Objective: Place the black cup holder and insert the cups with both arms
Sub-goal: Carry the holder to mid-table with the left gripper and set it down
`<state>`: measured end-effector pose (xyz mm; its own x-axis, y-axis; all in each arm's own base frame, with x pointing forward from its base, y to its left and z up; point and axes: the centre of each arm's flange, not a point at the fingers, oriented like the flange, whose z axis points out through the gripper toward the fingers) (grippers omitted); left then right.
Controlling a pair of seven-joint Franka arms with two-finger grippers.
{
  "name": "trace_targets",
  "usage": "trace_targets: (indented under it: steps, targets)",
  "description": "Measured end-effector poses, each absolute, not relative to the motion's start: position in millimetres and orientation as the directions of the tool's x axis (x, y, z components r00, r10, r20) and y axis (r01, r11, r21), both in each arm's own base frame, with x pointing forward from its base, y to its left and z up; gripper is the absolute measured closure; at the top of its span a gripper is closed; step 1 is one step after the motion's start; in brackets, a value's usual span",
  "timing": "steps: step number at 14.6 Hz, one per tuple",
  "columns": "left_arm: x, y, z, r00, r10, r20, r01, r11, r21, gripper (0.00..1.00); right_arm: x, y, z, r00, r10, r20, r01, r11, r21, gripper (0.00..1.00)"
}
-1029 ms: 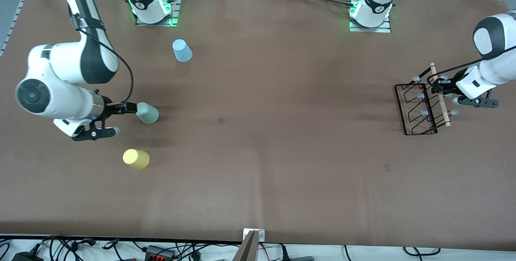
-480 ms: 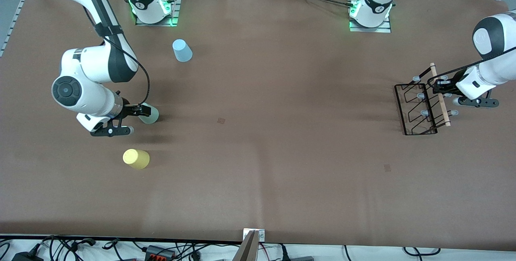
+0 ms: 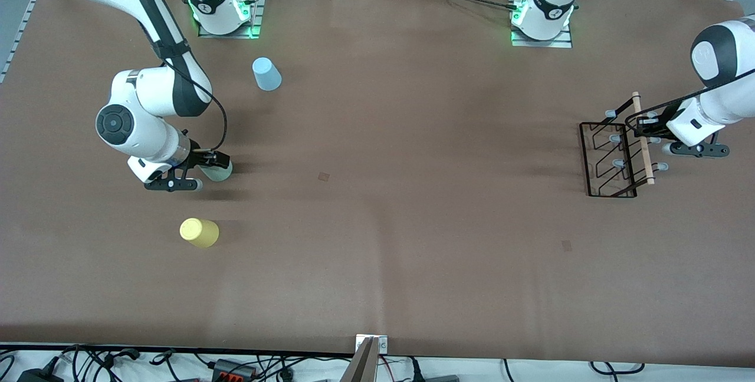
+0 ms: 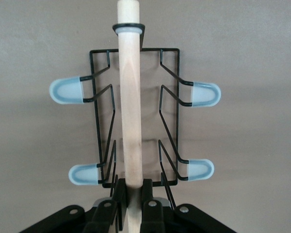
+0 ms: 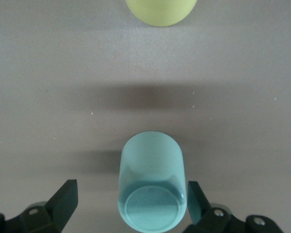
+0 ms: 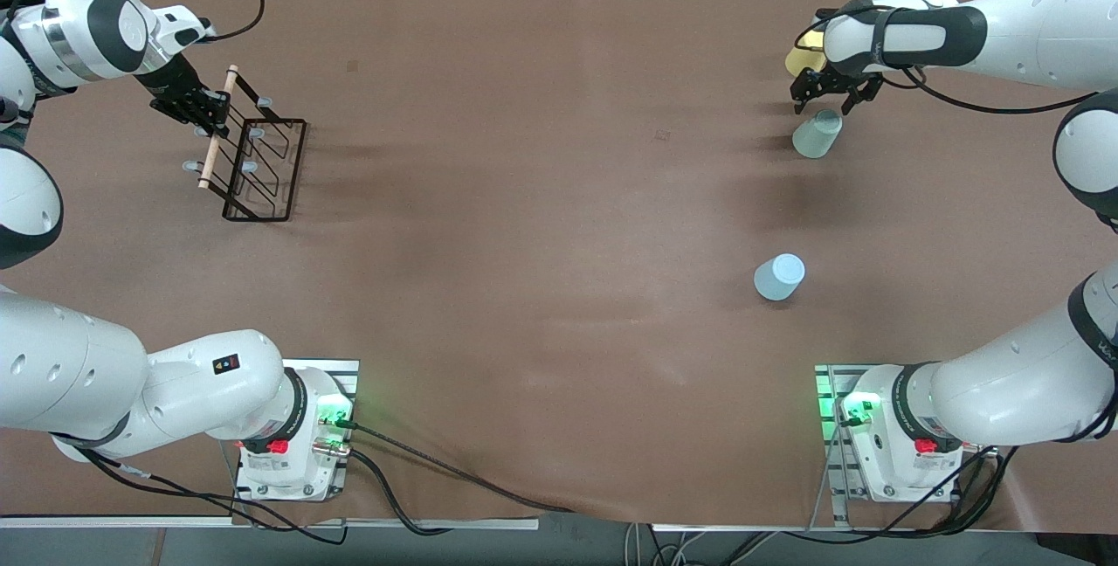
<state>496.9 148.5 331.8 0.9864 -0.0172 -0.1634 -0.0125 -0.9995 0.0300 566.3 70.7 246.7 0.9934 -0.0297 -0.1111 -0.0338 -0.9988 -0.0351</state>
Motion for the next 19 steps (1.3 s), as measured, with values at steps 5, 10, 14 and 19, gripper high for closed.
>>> trace_targets:
  steps: [5, 10, 14, 19]
  targets:
    - [518.8, 100.8, 372.3, 0.966, 0.013, -0.258, 0.021, -0.999, 0.028, 0.84, 563.7, 66.1, 243.3, 0.992, -0.048, -0.121, -0.053, -0.998, -0.040, 0.00]
    - [553.4, 4.7, 451.9, 0.936, -0.082, -0.341, -0.075, -0.997, 0.034, 0.84, 562.8, 56.0, 240.7, 0.990, -0.067, -0.127, -0.072, -0.997, -0.036, 0.00]
    - [576.7, -96.1, 496.0, 0.920, -0.094, -0.382, -0.095, -0.995, 0.018, 0.84, 559.2, 55.6, 233.3, 0.987, -0.072, -0.142, -0.078, -0.996, -0.032, 0.00]
    - [560.7, -221.9, 479.4, 0.894, -0.123, -0.431, -0.114, -0.992, 0.047, 0.84, 558.3, 56.0, 229.2, 0.985, -0.087, -0.150, -0.093, -0.995, -0.029, 0.00]
